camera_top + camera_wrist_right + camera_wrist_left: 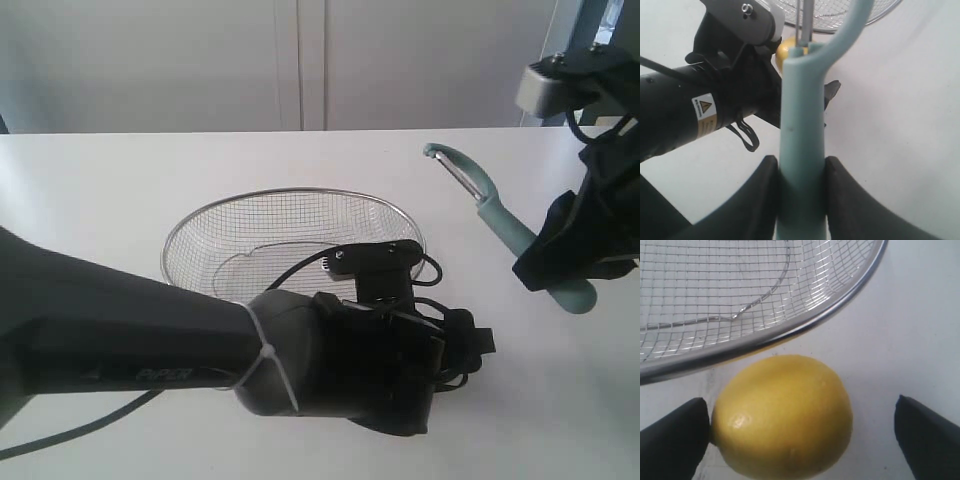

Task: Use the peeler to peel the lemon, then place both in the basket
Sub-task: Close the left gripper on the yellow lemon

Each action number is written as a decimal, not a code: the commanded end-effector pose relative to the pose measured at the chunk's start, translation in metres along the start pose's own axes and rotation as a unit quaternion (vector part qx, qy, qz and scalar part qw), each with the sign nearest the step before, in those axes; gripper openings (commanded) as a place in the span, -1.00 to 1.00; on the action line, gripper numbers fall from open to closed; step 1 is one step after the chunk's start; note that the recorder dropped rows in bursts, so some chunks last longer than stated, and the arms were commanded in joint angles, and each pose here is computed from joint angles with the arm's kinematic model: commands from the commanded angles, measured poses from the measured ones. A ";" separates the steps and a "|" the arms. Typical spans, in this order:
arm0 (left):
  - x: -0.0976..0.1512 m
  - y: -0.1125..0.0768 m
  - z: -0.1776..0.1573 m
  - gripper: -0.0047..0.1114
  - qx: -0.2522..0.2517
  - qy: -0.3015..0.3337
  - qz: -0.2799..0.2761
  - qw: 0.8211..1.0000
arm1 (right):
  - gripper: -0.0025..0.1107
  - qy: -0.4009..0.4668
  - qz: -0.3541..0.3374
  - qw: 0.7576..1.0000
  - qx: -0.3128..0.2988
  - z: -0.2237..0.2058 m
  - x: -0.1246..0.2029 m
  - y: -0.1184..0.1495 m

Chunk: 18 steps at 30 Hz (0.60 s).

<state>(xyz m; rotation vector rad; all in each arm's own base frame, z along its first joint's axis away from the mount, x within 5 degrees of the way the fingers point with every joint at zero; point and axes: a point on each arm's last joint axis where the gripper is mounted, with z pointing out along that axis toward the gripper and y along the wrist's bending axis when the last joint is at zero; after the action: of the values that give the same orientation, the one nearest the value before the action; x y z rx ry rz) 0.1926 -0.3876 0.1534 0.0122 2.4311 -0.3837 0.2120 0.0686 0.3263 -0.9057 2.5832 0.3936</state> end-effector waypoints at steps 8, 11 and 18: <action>-0.005 0.004 0.000 0.89 -0.024 -0.017 0.001 1.000 | -0.96 -0.007 0.009 1.000 0.003 -0.001 0.001 -0.002; -0.005 0.003 0.000 0.89 -0.023 -0.018 0.003 1.000 | -0.96 -0.007 0.009 1.000 0.003 -0.001 0.001 -0.002; -0.004 0.002 0.001 0.89 -0.015 -0.019 0.011 1.000 | -0.96 -0.007 0.009 1.000 0.003 -0.001 0.001 -0.002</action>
<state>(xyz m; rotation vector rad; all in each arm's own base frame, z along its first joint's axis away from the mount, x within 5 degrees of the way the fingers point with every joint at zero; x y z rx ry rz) 0.1949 -0.3858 0.1549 0.0070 2.4102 -0.3436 0.2120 0.0686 0.3263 -0.9057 2.5832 0.3936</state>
